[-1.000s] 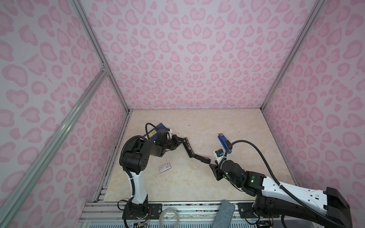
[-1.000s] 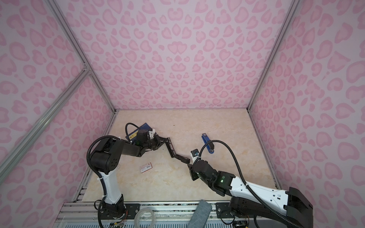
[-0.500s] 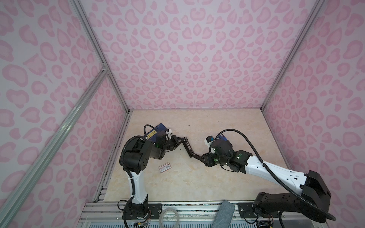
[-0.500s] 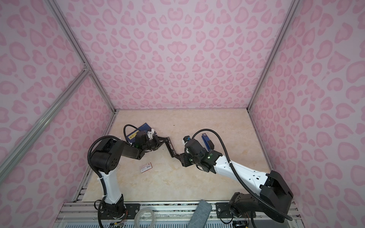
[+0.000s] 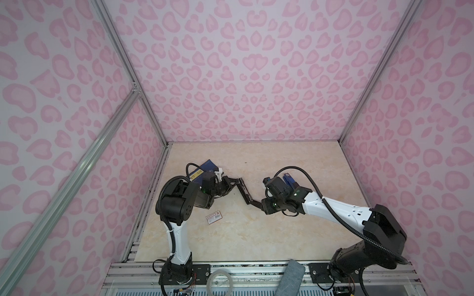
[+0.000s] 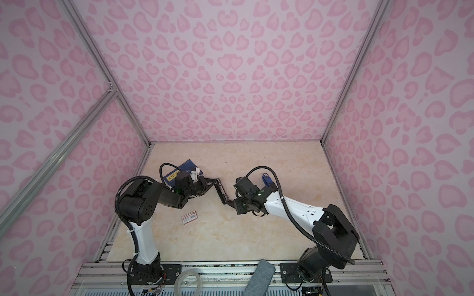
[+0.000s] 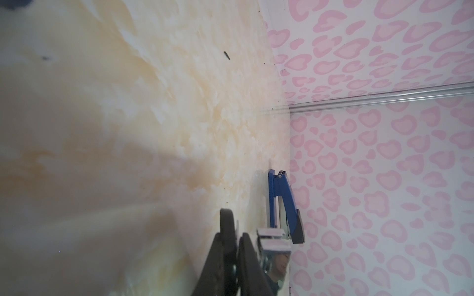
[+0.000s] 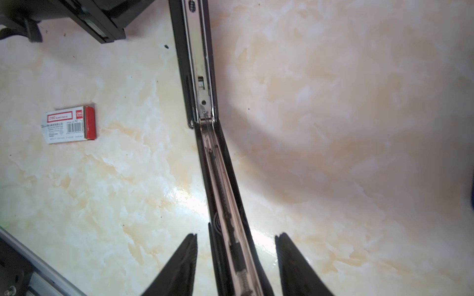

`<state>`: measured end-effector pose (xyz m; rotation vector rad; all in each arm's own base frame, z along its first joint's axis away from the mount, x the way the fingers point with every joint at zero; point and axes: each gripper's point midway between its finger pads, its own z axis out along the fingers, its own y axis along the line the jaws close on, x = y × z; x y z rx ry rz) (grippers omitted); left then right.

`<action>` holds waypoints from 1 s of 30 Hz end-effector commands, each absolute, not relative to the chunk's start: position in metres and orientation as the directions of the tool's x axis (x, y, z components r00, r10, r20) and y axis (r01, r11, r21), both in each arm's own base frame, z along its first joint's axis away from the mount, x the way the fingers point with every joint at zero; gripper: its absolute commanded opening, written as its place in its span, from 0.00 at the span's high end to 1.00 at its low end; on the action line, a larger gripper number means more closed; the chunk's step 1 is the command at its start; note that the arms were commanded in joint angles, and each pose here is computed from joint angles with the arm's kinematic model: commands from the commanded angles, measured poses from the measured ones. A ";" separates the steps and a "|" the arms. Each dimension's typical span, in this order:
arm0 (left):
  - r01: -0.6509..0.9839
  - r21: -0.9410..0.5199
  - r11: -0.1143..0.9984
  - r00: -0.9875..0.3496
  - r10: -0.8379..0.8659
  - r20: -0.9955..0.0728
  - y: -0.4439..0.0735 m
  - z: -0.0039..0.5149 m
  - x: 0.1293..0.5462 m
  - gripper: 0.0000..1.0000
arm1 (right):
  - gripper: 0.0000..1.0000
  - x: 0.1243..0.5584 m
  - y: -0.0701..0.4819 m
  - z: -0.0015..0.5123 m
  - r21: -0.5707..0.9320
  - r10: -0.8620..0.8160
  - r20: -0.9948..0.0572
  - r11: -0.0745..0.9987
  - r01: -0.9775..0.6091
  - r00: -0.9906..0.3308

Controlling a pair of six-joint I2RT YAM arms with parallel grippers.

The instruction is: Load the staples into the stapler

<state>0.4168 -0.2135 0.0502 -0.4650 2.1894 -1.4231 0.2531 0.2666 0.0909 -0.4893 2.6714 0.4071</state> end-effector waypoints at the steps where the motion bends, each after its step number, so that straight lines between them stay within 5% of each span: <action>1: 0.016 -0.922 0.388 -0.813 -0.531 -0.238 -0.214 0.056 0.420 0.96 | 0.55 0.243 0.264 0.076 0.180 -0.324 -0.389 0.891 -0.416 -0.862; 12: 0.004 -0.926 0.377 -0.810 -0.542 -0.224 -0.213 0.050 0.418 0.96 | 0.62 0.224 0.278 0.044 0.150 -0.377 -0.353 0.880 -0.450 -0.856; 30: 0.000 -0.931 0.366 -0.813 -0.542 -0.213 -0.214 0.048 0.410 0.96 | 0.47 0.275 0.317 0.059 0.162 -0.330 -0.489 0.875 -0.456 -0.808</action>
